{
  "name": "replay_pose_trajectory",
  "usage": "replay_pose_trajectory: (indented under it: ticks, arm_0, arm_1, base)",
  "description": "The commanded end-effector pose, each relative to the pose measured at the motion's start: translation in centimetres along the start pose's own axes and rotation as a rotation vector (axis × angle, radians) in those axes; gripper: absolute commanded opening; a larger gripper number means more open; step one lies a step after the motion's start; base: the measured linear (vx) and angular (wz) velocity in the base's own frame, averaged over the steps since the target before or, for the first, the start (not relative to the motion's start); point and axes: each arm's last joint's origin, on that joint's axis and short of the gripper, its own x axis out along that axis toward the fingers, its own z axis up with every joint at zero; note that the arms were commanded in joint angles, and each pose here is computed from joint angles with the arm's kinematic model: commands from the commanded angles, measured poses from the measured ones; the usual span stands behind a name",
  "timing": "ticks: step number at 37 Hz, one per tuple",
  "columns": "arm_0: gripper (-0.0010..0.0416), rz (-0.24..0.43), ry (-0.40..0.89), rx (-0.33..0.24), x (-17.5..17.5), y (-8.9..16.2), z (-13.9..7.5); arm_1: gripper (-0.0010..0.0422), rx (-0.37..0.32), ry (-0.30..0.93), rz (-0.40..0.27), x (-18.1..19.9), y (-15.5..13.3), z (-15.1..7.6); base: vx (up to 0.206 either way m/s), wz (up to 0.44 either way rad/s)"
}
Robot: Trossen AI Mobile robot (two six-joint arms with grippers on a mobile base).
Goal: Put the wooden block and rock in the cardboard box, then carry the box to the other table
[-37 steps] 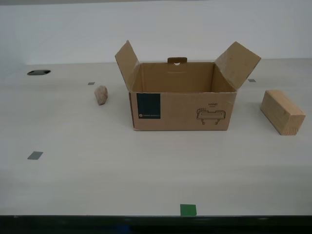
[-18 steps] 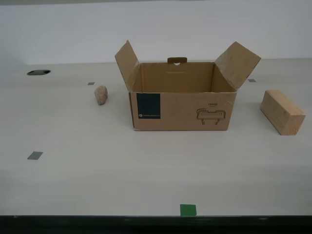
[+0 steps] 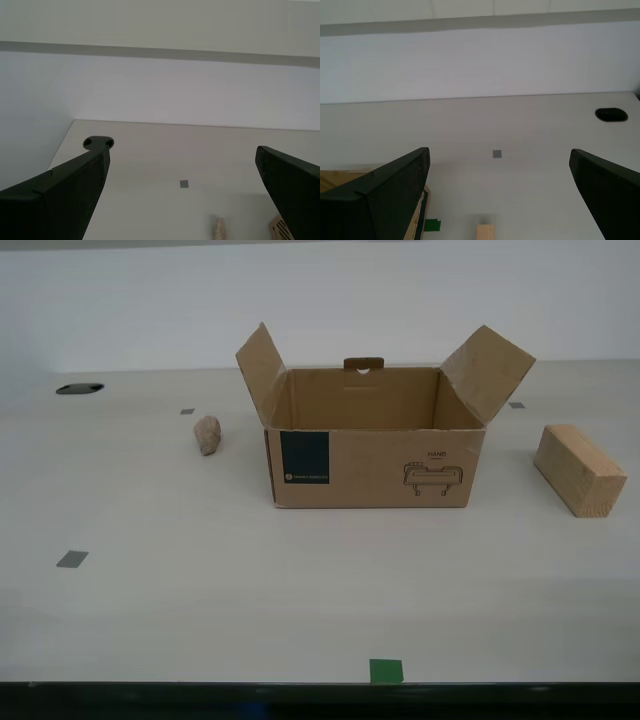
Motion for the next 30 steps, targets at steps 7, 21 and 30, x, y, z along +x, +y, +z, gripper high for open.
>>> replay_pose_trajectory:
  ticks: [7, 21, 30]
  arm_0:
    - [0.039, -0.001, 0.005, 0.02, -2.1, 0.1, 1.4]
    - [0.039, -0.019, 0.187, 0.061, -3.4, 0.2, 3.0]
    - [0.039, -0.033, 0.323, 0.063, -2.5, 0.3, 3.8]
  arm_1:
    - [0.04, -0.002, 0.138, 0.003, -0.2, -0.1, 1.0]
    - [0.04, -0.014, 0.239, -0.178, 1.9, -0.9, 2.1]
    - [0.04, 0.009, 0.296, -0.228, 3.8, -2.4, 1.7]
  base:
    - [0.0, 0.0]
    - [0.0, 0.0]
    - [0.0, 0.0]
